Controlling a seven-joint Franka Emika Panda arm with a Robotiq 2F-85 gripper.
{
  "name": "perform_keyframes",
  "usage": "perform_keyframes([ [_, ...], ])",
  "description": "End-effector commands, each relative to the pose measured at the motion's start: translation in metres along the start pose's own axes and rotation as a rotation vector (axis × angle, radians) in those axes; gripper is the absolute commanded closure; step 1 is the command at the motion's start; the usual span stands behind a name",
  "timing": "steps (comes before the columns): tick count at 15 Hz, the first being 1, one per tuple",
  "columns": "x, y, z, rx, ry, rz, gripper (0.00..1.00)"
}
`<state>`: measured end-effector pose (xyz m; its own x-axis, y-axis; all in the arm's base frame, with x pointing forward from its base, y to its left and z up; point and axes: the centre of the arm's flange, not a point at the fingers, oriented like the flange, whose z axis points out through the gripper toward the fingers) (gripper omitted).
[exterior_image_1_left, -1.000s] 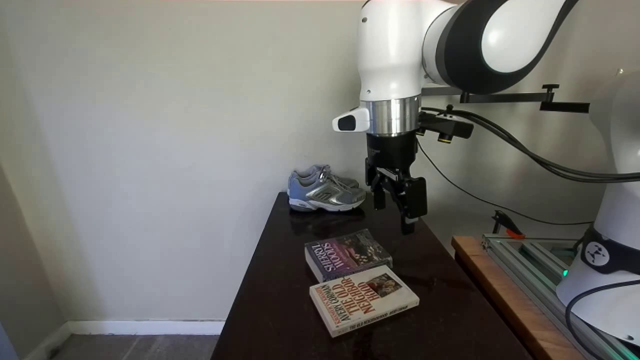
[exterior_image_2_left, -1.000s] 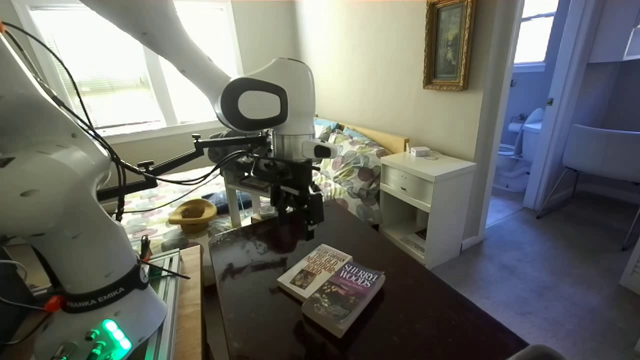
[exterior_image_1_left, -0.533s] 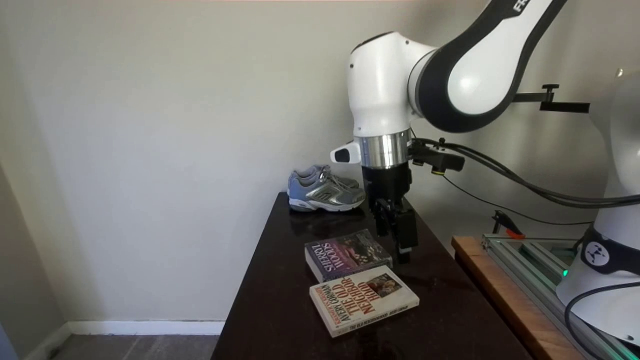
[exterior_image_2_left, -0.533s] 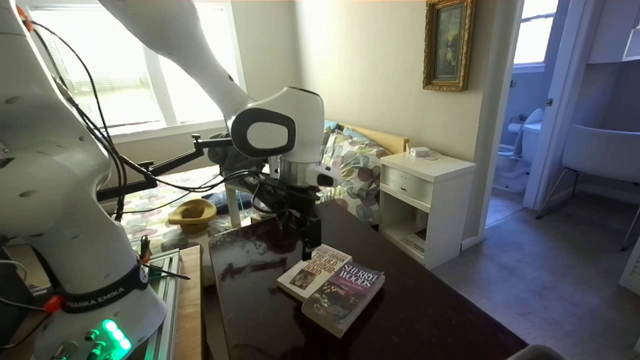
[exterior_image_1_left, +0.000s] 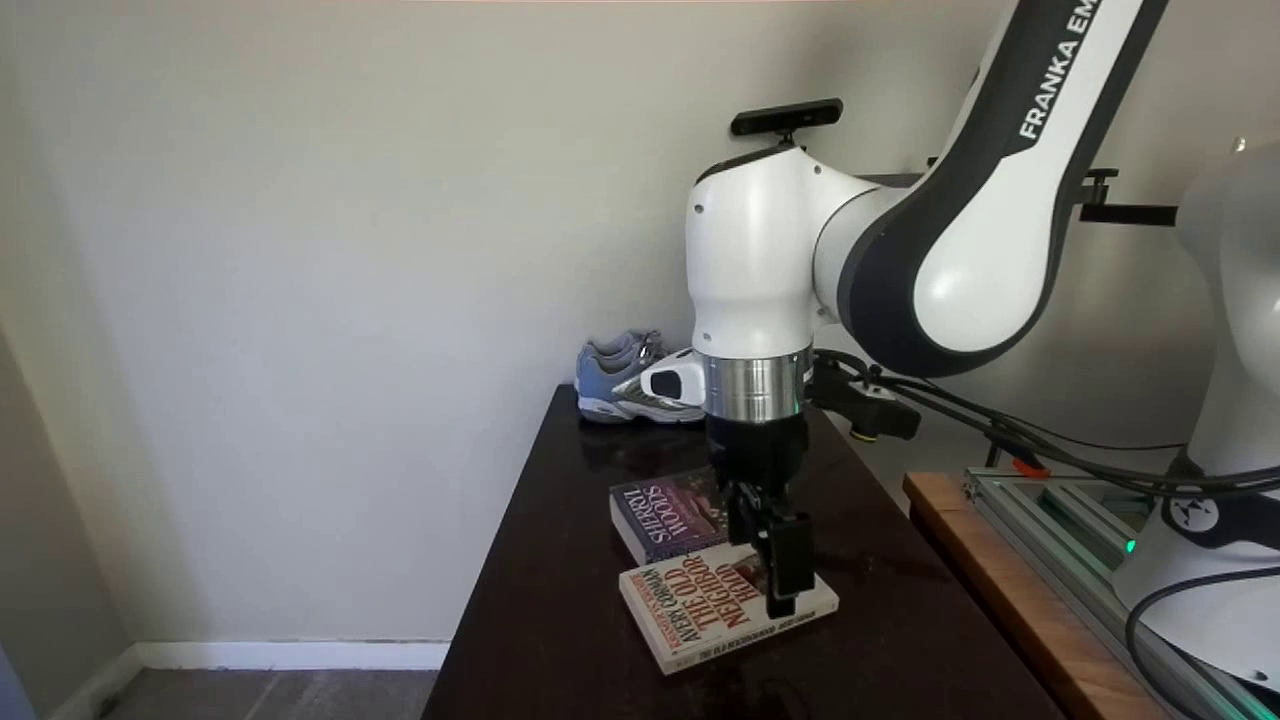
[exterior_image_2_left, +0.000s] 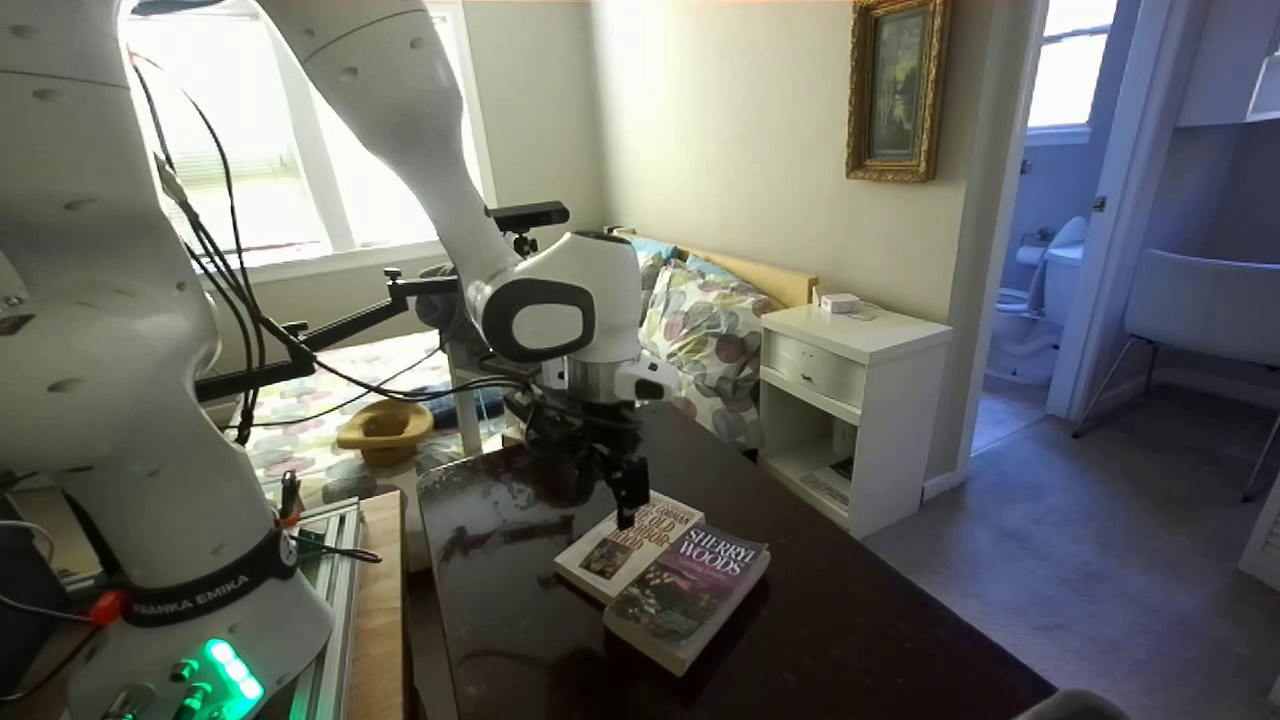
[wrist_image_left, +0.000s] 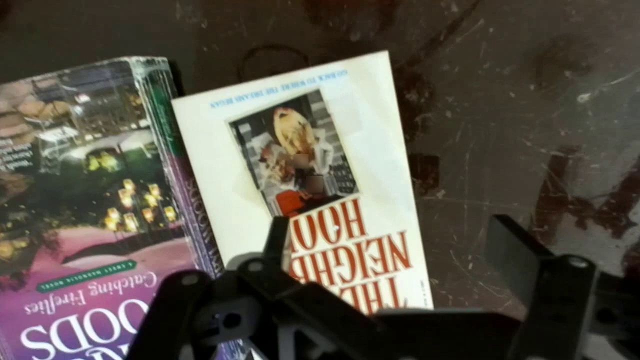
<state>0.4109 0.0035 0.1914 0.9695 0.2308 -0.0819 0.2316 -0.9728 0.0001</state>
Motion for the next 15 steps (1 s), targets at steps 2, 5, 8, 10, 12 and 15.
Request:
perform_keyframes([
  [2, 0.011, -0.029, 0.017, -0.092, 0.043, -0.046, 0.00],
  [5, 0.013, -0.033, 0.024, -0.168, 0.071, -0.065, 0.00],
  [8, 0.013, -0.034, 0.032, -0.224, 0.085, -0.079, 0.00],
  [10, 0.013, -0.034, 0.033, -0.254, 0.092, -0.082, 0.00],
  [12, 0.014, -0.035, 0.037, -0.275, 0.097, -0.083, 0.00],
  [15, 0.014, -0.038, 0.044, -0.300, 0.099, -0.086, 0.00],
])
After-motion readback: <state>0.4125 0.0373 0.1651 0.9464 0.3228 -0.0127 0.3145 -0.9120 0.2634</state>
